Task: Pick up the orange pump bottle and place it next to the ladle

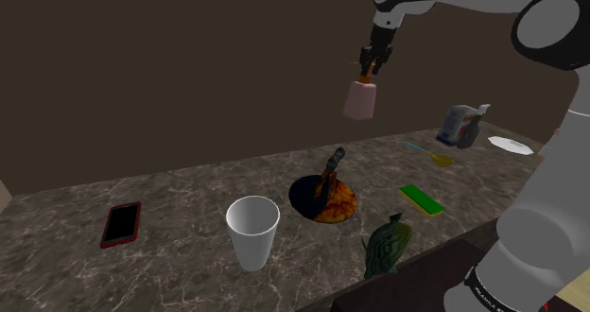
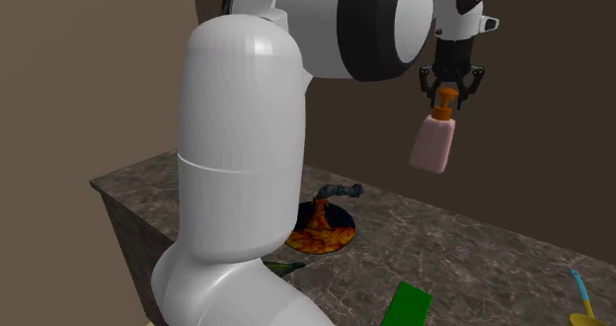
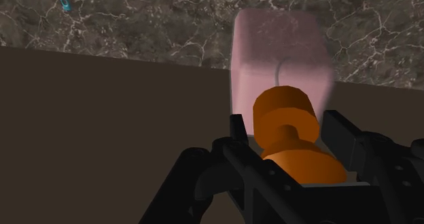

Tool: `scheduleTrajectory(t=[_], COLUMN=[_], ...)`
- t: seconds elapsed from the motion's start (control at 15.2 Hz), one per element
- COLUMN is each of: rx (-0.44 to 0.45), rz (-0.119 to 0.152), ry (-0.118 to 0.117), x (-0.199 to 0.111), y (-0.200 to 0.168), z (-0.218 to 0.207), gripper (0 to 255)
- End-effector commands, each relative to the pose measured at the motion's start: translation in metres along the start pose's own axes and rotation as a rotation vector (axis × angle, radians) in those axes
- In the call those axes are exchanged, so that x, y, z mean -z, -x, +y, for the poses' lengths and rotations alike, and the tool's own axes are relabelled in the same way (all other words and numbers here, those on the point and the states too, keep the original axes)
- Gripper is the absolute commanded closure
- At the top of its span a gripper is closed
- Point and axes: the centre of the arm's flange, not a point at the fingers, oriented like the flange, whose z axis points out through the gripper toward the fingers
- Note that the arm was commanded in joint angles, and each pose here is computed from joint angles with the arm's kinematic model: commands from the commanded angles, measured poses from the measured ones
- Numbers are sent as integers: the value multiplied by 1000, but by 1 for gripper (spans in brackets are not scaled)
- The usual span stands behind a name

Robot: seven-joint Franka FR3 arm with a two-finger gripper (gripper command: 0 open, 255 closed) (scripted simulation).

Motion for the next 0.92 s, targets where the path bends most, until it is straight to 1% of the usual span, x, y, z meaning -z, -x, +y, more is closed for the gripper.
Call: scheduleTrajectory(t=[0.0, 0.86], rx=[2, 2], rz=[1, 1], ry=[0, 0], x=[-9, -82], y=[0, 6], z=[24, 183], gripper=[255, 255])
